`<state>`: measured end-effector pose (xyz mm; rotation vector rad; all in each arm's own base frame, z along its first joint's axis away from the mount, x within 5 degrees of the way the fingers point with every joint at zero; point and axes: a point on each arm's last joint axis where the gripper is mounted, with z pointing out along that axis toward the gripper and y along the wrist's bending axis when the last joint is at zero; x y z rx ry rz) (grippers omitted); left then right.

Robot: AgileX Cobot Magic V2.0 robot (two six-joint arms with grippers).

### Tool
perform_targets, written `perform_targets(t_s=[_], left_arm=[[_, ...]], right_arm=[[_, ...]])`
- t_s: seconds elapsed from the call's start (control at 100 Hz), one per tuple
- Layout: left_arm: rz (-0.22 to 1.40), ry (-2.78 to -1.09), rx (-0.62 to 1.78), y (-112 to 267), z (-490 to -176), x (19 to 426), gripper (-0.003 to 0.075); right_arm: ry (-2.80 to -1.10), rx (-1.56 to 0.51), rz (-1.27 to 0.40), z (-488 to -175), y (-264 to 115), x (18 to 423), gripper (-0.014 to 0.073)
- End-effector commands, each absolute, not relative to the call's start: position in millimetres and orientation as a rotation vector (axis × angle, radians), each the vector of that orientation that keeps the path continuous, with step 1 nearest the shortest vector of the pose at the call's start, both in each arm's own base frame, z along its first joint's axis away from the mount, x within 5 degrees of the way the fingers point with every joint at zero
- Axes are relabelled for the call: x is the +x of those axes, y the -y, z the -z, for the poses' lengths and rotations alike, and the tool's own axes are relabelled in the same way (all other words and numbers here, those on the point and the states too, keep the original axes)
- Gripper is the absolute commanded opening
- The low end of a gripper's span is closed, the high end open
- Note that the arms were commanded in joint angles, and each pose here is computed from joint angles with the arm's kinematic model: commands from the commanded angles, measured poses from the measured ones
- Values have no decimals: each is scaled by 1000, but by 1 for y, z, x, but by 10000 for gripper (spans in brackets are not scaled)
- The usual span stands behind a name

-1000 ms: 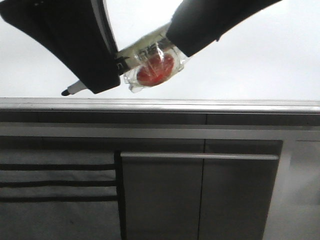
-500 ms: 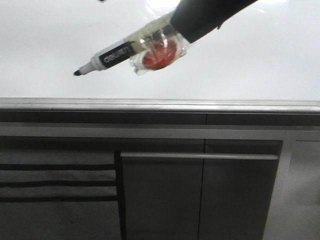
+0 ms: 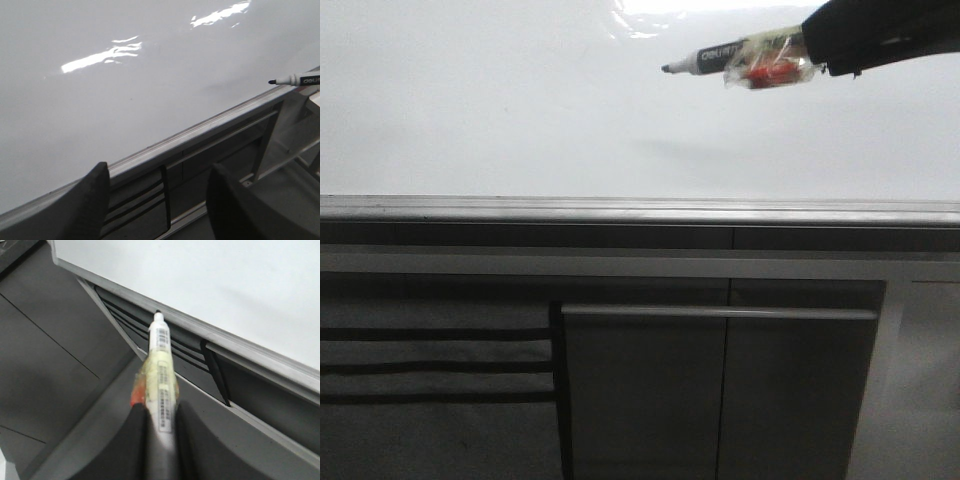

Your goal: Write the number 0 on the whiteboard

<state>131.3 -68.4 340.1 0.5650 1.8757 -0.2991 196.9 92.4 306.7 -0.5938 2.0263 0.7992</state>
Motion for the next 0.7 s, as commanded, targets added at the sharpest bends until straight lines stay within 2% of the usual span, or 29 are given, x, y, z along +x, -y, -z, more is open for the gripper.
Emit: perform_targets(t_s=[0.0, 0.21, 0.54, 0.69], left_arm=[[336, -1754, 425, 63, -344, 131, 347], [350, -1738, 384, 61, -340, 132, 311], [349, -1736, 383, 61, -340, 132, 311], [349, -1736, 383, 61, -340, 132, 311]], right_arm=[[-2001, -436, -826, -320, -90, 209, -27], [-2131, -526, -776, -331, -95, 243, -27], [-2110, -539, -723, -342, -99, 272, -27], [-2099, -619, -687, -348, -112, 276, -27]])
